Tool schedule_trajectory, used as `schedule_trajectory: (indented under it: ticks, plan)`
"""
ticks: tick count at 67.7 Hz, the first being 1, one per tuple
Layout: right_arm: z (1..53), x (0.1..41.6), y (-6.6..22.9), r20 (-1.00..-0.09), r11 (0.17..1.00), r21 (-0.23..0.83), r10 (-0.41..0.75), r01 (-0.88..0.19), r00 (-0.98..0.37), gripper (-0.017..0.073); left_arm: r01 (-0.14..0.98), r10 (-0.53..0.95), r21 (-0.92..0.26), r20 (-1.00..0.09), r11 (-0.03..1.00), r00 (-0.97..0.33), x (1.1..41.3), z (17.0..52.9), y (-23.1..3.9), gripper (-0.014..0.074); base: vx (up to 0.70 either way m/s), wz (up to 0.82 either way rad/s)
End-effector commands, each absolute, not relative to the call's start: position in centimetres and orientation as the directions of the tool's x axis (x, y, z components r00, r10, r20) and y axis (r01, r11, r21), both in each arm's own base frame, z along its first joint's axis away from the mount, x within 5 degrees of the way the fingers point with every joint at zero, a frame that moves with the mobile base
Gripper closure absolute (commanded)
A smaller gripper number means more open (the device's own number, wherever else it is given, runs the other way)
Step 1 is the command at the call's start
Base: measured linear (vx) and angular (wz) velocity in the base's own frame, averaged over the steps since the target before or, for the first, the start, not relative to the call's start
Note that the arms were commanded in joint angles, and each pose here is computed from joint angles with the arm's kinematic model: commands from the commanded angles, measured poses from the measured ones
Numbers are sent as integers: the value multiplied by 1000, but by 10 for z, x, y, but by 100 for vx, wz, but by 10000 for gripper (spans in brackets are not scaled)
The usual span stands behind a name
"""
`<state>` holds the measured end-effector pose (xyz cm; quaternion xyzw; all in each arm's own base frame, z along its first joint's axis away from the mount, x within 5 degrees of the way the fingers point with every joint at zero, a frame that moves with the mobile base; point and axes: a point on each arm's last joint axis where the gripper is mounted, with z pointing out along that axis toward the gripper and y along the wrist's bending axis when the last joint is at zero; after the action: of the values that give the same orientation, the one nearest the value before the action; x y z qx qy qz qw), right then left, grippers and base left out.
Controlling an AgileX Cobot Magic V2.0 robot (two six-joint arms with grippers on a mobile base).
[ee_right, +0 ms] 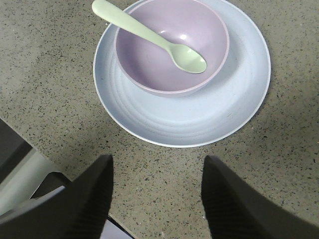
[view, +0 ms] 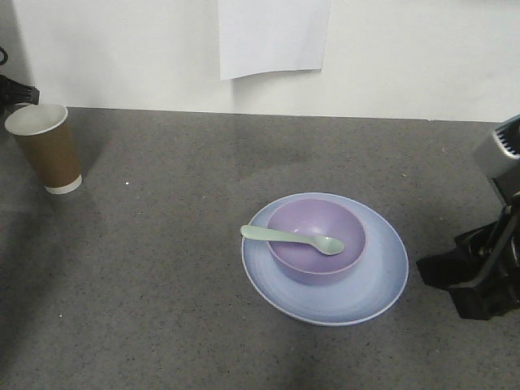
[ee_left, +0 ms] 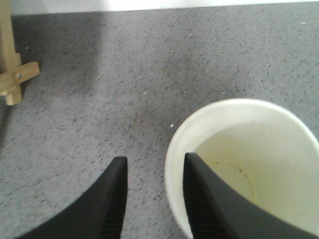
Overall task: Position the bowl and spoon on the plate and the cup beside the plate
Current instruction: 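Move the left gripper to the brown paper cup rim and grip it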
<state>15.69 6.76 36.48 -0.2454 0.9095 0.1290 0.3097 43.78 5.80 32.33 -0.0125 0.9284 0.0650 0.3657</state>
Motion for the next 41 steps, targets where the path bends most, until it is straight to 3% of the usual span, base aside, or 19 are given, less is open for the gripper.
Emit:
schedule_trajectory:
  ticks: [1, 23, 41]
  plan:
    - [376, 157, 68, -683, 845, 71, -345, -529, -643, 169, -85, -6, 60, -784, 995, -621, 440, 350, 53, 355, 0, 0]
    - [376, 157, 68, -682, 845, 71, -346, -530, -644, 169, -84, -10, 56, -776, 995, -630, 451, 333, 54, 370, 0, 0]
    - [376, 157, 68, -682, 845, 71, -346, -530, -644, 169, -67, 17, 78, -770, 995, -638, 450, 333, 54, 552, 0, 0]
